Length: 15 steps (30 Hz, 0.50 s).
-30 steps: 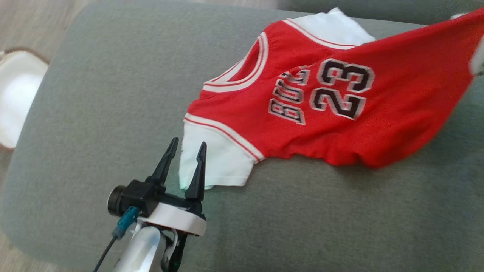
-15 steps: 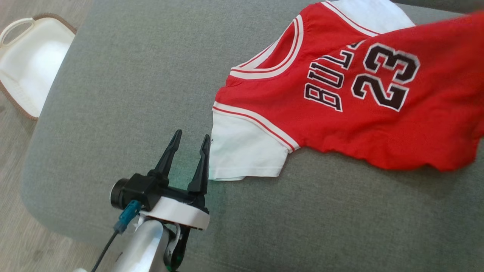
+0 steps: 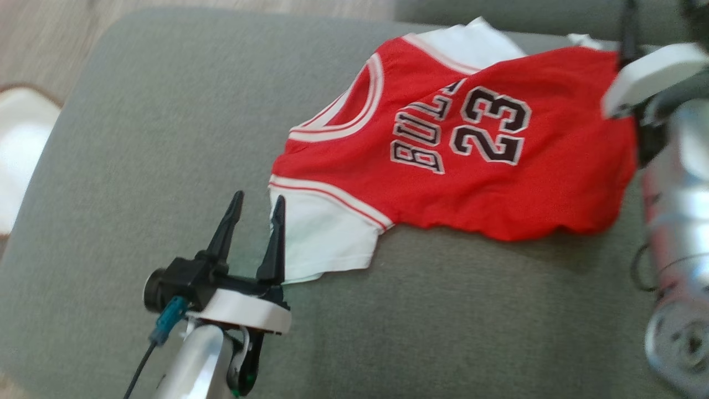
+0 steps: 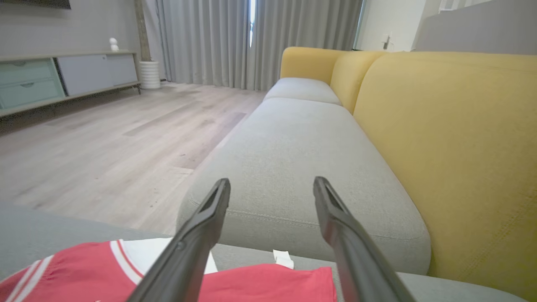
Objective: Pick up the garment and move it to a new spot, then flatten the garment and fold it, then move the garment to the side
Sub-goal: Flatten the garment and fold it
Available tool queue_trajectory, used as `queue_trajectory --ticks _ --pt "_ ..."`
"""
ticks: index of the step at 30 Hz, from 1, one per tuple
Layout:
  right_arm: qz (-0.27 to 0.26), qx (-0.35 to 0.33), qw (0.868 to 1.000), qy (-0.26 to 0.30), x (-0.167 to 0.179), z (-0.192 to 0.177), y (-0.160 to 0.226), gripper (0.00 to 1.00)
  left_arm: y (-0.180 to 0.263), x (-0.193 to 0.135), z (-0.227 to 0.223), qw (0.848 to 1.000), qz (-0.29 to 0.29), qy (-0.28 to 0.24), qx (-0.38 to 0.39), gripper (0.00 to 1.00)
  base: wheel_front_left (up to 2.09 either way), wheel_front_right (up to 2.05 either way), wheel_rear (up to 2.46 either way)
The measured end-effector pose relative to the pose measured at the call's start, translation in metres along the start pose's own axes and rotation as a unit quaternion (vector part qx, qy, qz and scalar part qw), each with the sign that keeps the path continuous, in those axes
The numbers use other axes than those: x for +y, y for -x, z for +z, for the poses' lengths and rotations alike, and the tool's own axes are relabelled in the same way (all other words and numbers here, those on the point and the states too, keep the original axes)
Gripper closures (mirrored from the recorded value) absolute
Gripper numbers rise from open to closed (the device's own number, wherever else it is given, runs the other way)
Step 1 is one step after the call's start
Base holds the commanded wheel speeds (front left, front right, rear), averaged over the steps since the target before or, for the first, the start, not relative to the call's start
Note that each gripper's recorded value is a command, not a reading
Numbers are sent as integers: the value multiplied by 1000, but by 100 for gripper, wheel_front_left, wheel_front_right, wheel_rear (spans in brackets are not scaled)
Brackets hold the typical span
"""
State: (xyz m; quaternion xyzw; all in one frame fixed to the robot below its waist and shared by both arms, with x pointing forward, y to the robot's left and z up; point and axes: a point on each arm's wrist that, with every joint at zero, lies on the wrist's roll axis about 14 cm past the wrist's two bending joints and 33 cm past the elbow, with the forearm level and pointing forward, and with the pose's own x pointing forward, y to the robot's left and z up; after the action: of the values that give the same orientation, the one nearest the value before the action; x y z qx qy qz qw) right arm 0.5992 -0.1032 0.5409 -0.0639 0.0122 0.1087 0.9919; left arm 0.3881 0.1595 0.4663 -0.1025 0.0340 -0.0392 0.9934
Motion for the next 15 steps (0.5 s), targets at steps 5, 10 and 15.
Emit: queue_trajectory --ticks 5,10,15 --pt "1 -31 999 -28 8 7 39 0 6 -13 6 1000 -14 0 -10 0 0 0 0" --pt "4 -25 999 -47 14 -14 82 0 14 -21 8 1000 -24 4 -17 0 0 0 0" --pt "8 -7 998 -63 21 -42 135 0 22 -32 10 999 -39 3 -21 0 0 0 0"
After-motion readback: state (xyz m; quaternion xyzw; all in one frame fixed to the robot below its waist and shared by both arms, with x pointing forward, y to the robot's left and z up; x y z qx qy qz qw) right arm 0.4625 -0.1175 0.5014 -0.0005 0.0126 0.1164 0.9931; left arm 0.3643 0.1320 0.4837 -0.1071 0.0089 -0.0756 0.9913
